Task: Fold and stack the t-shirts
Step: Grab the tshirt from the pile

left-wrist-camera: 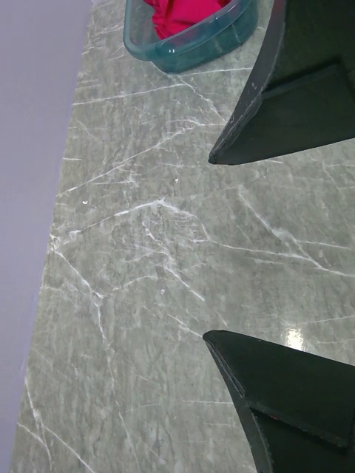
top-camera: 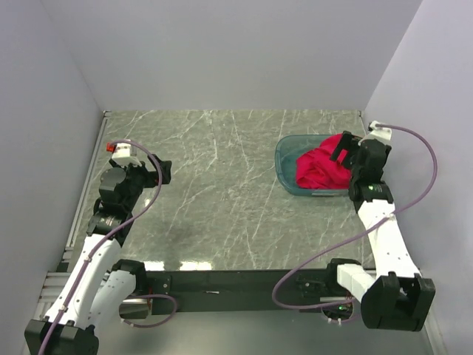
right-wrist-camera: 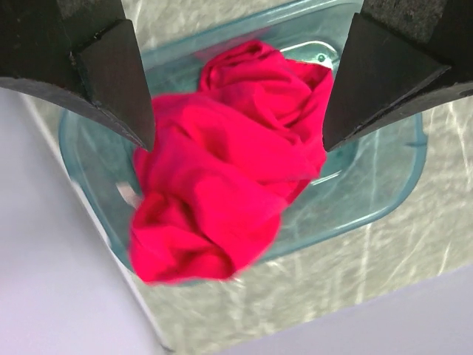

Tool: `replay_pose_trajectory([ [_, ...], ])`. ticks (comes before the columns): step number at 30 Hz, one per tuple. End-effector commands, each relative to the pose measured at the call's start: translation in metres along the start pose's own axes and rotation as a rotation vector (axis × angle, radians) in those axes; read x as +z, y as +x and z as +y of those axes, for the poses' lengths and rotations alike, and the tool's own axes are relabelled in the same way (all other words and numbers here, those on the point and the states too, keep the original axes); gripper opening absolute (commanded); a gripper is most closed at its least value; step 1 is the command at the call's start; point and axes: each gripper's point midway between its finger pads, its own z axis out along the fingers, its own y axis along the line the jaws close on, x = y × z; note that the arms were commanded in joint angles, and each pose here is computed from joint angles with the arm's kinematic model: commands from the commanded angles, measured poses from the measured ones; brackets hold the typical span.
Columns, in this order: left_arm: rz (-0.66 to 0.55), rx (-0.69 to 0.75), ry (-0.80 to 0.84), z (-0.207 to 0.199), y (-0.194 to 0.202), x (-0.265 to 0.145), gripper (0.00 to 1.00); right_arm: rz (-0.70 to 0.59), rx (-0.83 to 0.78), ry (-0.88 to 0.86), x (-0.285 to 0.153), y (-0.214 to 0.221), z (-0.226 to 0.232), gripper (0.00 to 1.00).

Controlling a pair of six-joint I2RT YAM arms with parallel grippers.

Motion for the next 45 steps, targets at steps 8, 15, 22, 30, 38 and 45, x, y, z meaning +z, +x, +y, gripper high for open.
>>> replay_pose_trajectory([
  [8,-0.089,0.016,0.020,-0.008,-0.030,-0.005,1.00,0.306,-0.488,-0.414,0.035,0.001,0.068,1.00],
  [15,-0.080,0.018,0.027,-0.009,-0.028,-0.003,1.00,0.418,-0.354,-0.494,0.083,0.017,0.065,1.00],
  [22,-0.080,0.020,0.037,-0.011,-0.028,-0.004,0.99,0.502,-0.360,-0.240,0.120,0.038,0.023,0.94],
  [30,-0.067,0.016,0.070,-0.017,-0.026,-0.003,0.99,0.593,-0.309,-0.127,0.126,0.072,-0.004,0.85],
  [38,-0.074,0.017,0.062,-0.015,-0.026,-0.005,0.99,0.704,-0.225,-0.172,0.133,0.093,0.001,0.76],
  [45,-0.067,0.017,0.065,-0.016,-0.024,-0.004,0.99,0.668,-0.203,-0.314,0.116,0.078,0.024,0.00],
])
